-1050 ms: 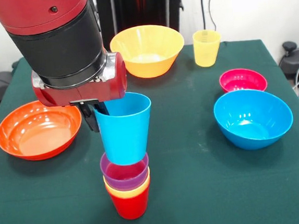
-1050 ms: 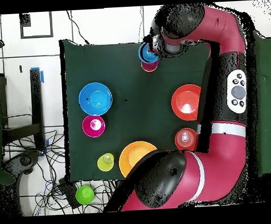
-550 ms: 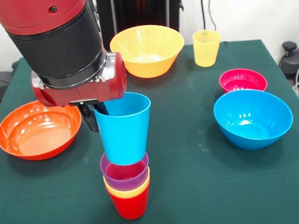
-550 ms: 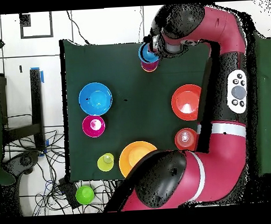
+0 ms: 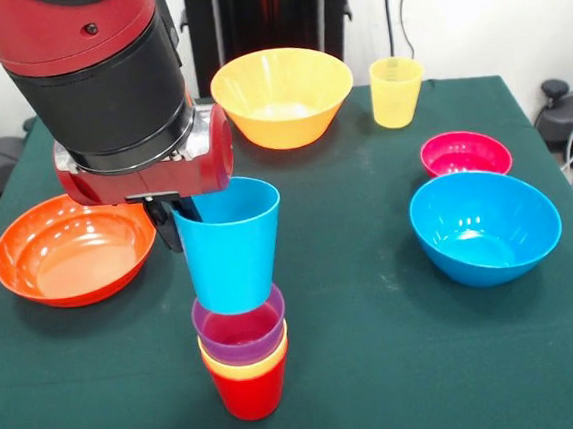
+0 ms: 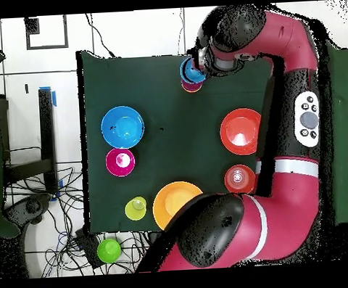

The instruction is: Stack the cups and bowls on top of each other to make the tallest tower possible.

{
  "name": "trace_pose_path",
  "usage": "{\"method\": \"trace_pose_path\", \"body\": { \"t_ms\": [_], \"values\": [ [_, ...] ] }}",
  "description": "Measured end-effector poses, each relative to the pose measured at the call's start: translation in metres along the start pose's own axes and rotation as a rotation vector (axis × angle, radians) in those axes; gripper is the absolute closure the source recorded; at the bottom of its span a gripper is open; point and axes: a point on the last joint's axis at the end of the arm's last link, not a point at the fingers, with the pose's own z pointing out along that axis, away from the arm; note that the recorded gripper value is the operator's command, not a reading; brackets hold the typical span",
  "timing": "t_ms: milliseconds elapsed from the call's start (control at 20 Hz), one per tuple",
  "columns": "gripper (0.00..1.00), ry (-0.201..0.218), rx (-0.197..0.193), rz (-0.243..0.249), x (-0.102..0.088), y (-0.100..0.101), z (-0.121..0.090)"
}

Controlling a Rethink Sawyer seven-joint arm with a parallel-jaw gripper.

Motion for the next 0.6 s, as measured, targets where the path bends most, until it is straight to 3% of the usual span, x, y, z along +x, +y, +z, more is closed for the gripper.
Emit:
{"method": "trace_pose_path", "body": {
  "t_ms": [600],
  "values": [
    [1.0,0.018,-0.002,-0.004,0.004,0.0007,0.0074]
  ]
}}
